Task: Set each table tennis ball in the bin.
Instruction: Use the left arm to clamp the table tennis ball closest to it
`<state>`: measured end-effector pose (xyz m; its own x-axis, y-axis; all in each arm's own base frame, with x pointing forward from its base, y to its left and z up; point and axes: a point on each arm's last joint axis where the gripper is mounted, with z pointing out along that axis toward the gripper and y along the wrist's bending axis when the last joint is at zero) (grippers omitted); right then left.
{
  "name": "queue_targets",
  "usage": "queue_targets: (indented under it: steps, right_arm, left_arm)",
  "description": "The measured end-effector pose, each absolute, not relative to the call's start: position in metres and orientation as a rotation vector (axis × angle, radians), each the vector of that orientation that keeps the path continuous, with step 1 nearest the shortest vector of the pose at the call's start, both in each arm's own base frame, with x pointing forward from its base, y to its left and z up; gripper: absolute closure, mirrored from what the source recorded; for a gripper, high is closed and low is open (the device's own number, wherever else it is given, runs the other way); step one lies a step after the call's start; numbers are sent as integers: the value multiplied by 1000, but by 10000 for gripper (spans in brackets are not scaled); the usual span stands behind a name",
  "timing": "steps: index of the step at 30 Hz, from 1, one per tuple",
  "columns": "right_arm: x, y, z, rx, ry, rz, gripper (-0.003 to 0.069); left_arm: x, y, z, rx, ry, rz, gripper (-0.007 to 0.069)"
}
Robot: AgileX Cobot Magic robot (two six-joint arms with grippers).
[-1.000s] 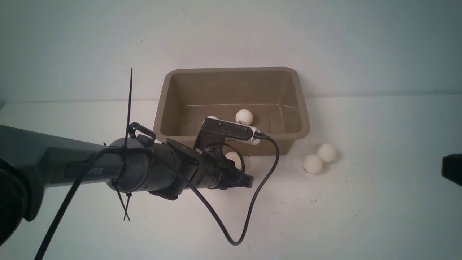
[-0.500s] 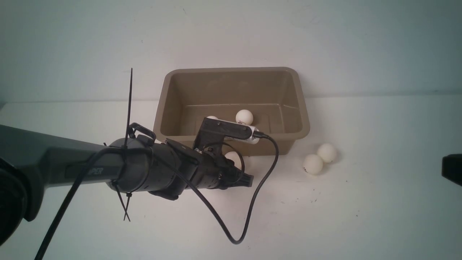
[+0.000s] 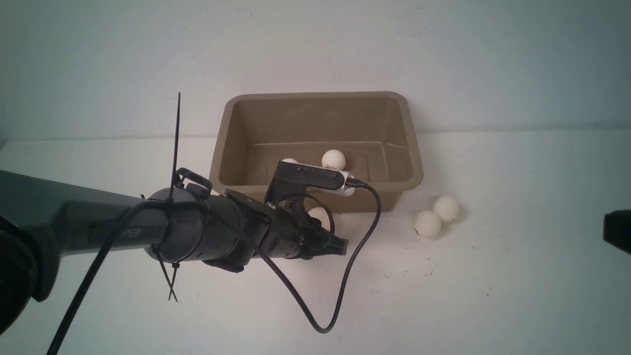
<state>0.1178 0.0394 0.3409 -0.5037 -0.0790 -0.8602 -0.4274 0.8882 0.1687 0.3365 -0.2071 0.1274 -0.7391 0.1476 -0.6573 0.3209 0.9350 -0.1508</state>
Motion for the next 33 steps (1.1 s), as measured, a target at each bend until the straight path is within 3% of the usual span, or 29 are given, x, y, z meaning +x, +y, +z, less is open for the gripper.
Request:
queue_targets:
  steps: [6, 10, 13, 14, 16, 20, 33]
  right_arm:
    - [118, 40, 341, -364, 2071, 452, 669]
    - [118, 40, 341, -363, 2071, 453, 669]
    - [118, 40, 341, -363, 2071, 453, 669]
    - [118, 40, 341, -363, 2071, 453, 669]
    - [118, 40, 341, -363, 2070, 454, 669]
    - [118, 40, 341, -362, 2069, 456, 669]
    - [118, 40, 341, -362, 2069, 456, 669]
  left_arm:
    - [336, -209, 128, 369, 2401, -347, 491]
    - [335, -212, 128, 395, 2404, -377, 420]
    - [332, -215, 128, 424, 2412, -427, 296]
    - [332, -215, 128, 426, 2412, -429, 296]
    - [332, -216, 128, 434, 2414, -440, 204]
    - [333, -214, 128, 424, 2410, -418, 113]
    - [338, -211, 130, 401, 2386, -345, 91]
